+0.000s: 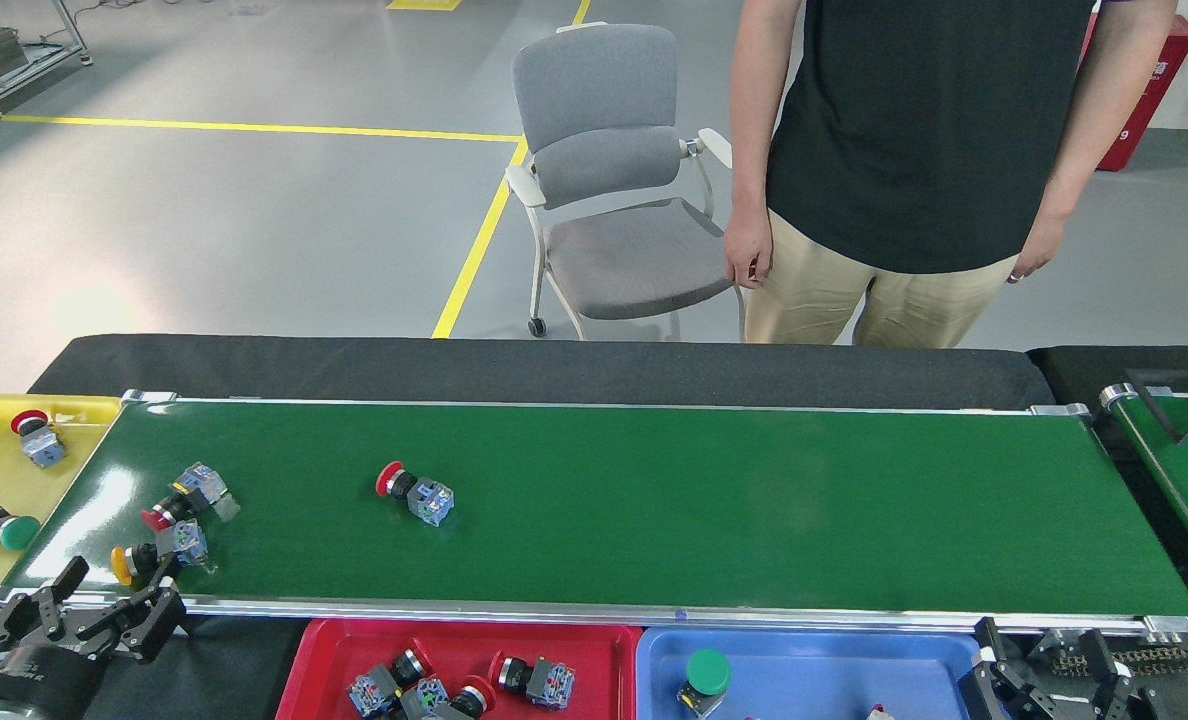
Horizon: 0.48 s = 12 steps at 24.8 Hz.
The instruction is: Pick switch part from conveyor to tray
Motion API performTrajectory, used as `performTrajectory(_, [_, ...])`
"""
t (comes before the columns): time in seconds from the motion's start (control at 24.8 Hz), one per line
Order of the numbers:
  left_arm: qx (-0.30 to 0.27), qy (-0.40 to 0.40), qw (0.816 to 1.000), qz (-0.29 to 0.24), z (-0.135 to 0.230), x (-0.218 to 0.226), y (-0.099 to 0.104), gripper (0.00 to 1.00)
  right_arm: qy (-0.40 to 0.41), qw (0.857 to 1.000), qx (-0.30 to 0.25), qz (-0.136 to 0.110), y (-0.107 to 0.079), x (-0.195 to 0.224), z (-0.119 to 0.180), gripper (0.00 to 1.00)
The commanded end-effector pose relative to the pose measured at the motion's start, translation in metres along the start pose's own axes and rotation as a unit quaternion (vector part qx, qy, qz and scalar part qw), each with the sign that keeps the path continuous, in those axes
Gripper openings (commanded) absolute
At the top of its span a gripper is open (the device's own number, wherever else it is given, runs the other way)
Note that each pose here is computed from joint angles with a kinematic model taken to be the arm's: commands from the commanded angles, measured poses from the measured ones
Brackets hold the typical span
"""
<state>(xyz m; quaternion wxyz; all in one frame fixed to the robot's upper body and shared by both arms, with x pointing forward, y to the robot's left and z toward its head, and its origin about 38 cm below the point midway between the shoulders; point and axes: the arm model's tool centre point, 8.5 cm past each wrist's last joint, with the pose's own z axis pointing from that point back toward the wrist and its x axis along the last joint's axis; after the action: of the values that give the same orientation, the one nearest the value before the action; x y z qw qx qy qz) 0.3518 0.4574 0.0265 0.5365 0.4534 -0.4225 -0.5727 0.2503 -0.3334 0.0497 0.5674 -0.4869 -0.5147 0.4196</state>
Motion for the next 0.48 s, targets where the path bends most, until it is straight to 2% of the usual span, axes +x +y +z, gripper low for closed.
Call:
performTrajectory(0.0, [0.009, 0.004, 1.000, -0.008, -0.002, -0.006, 0.010, 1.00, -0.006, 1.000, -0.016, 0.003, -0.009, 0.002, -0.004, 0.99])
performTrajectory(0.24, [0.007, -0.001, 1.000, -0.008, -0.007, -0.001, 0.010, 1.00, -0.007, 1.000, -0.015, 0.003, -0.008, 0.002, -0.004, 0.99])
performTrajectory(0.44, [-0.002, 0.016, 1.000, -0.006, -0.036, 0.009, 0.014, 1.00, -0.016, 1.000, -0.013, -0.002, -0.006, 0.010, -0.005, 0.99])
